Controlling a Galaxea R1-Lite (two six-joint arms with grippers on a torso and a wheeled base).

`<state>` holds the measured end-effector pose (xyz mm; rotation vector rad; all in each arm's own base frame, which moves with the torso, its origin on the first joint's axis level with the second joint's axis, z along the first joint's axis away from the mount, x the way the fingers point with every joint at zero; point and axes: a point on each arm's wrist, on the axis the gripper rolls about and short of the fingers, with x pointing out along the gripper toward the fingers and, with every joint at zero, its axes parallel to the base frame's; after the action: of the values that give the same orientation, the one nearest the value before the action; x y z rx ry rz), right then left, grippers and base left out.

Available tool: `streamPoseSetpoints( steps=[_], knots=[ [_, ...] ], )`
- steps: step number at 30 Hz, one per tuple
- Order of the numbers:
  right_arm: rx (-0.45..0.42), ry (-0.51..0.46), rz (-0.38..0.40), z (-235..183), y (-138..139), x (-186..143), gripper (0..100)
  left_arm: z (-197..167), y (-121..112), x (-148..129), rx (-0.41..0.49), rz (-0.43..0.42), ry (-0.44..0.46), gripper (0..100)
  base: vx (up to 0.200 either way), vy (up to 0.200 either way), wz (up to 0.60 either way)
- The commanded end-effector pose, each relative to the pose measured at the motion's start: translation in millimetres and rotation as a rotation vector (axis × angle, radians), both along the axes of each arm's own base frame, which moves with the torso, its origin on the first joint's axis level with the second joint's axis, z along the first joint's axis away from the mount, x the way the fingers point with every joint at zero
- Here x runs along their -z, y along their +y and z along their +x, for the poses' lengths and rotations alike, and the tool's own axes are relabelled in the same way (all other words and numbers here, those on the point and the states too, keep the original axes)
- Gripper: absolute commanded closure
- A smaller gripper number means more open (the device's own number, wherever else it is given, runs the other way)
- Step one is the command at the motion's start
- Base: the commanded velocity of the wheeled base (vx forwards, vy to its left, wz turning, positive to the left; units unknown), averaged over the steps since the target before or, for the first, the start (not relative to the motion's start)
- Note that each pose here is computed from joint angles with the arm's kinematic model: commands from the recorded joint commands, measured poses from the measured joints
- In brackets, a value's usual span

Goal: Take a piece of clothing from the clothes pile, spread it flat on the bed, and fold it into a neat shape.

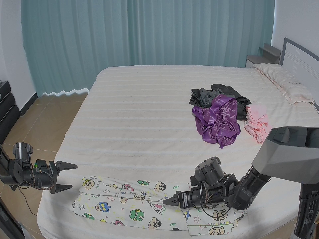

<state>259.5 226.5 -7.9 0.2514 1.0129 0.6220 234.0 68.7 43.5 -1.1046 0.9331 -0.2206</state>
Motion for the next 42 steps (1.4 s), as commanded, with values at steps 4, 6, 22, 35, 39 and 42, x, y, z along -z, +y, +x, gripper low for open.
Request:
streamPoseSetpoints(
  steps=[4, 6, 22, 35, 39, 42],
  knots=[
    [0.042, -0.059, 0.006, -3.3, -7.5, -20.7, 0, 0.0, 0.1, 0.4, 0.0, -0.001, 0.001, 0, 0.0, 0.0, 0.0],
    [0.071, -0.076, 0.018, -4.6, -14.3, -31.6, 0, 0.0, 0.1, 0.4, 0.0, -0.001, 0.001, 0, 0.0, 0.0, 0.0],
    [0.259, 0.0, -0.102, -64.5, -162.6, -34.7, 0, 0.0, 0.1, 0.4, 0.0, -0.001, 0.001, 0, 0.0, 0.0, 0.0],
    [0.169, -0.077, -0.082, -57.5, -185.5, 0.2, 0, -0.3, 0.0, 0.6, 0.0, -0.001, 0.003, 0, 0.0, 0.0, 0.0],
    [0.158, -0.094, -0.071, -46.7, -180.4, 17.6, 0, -0.3, 0.0, 0.6, 0.0, -0.001, 0.003, 0, 0.0, 0.0, 0.0],
    [0.133, -0.121, -0.049, -40.3, -174.4, 33.3, 0, -0.3, 0.0, 0.6, 0.0, -0.001, 0.003, 0, 0.0, 0.0, 0.0]
  ],
)
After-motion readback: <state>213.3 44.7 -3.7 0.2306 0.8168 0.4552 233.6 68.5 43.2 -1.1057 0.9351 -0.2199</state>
